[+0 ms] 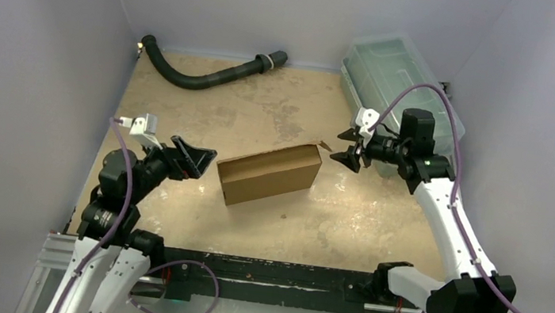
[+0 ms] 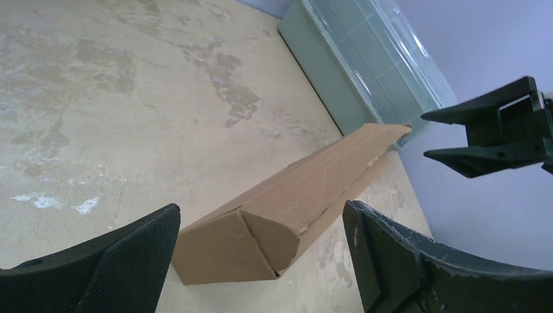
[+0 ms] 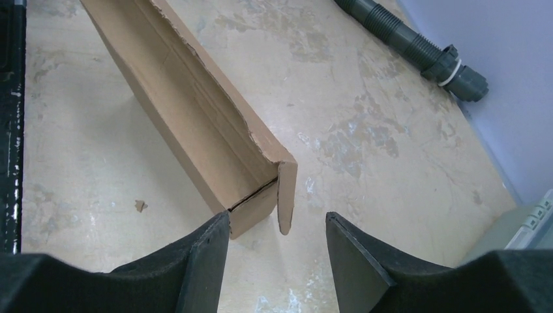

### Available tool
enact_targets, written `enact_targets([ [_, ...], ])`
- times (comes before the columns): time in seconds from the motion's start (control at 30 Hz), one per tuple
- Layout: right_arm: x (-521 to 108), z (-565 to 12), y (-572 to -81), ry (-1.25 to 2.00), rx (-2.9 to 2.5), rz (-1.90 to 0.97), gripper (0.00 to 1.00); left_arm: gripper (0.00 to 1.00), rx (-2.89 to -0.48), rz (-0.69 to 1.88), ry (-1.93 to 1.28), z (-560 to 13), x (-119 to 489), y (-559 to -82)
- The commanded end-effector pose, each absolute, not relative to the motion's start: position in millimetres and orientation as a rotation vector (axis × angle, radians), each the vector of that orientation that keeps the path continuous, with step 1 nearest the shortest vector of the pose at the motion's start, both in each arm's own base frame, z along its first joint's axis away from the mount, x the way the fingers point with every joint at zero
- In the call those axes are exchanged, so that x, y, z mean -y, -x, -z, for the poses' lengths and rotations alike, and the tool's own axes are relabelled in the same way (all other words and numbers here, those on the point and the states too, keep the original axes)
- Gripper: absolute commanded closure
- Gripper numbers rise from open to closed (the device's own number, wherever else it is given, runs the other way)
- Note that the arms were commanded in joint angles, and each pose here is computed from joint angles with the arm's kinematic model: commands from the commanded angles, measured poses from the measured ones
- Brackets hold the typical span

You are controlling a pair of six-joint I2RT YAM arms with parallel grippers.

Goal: Fold the paper box

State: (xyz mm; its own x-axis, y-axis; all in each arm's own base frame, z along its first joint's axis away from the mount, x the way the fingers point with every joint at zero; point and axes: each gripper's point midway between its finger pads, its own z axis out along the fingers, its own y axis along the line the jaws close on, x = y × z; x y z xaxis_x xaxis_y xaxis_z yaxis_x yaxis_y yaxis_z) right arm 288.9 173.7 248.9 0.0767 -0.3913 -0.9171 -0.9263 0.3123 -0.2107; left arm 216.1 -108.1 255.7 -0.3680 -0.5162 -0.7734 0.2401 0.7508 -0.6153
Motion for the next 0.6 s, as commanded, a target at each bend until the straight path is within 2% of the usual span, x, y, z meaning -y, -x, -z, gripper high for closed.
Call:
enact_targets([
  [0.0, -180, -257, -285, 1.291, -1.464, -0.619, 0.41, 0.05, -1.809, 0.828, 0.028, -267, 123, -208],
  [0.1, -184, -251, -288, 1.28, -1.487, -0.611, 0.44, 0.06, -1.785, 0.848, 0.067, -273, 123, -210],
  [0.33, -189, -240, -299, 1.25, -1.519, -0.532, 0.56, 0.17, -1.661, 0.789, 0.301, -274, 96, -220],
  [0.47, -185, -237, -306, 1.222, -1.534, -0.488, 0.62, 0.23, -1.68, 0.748, 0.39, -257, 86, -227],
  [0.57, -184, -231, -310, 1.209, -1.551, -0.482, 0.7, 0.27, -1.714, 0.705, 0.448, -239, 80, -234],
])
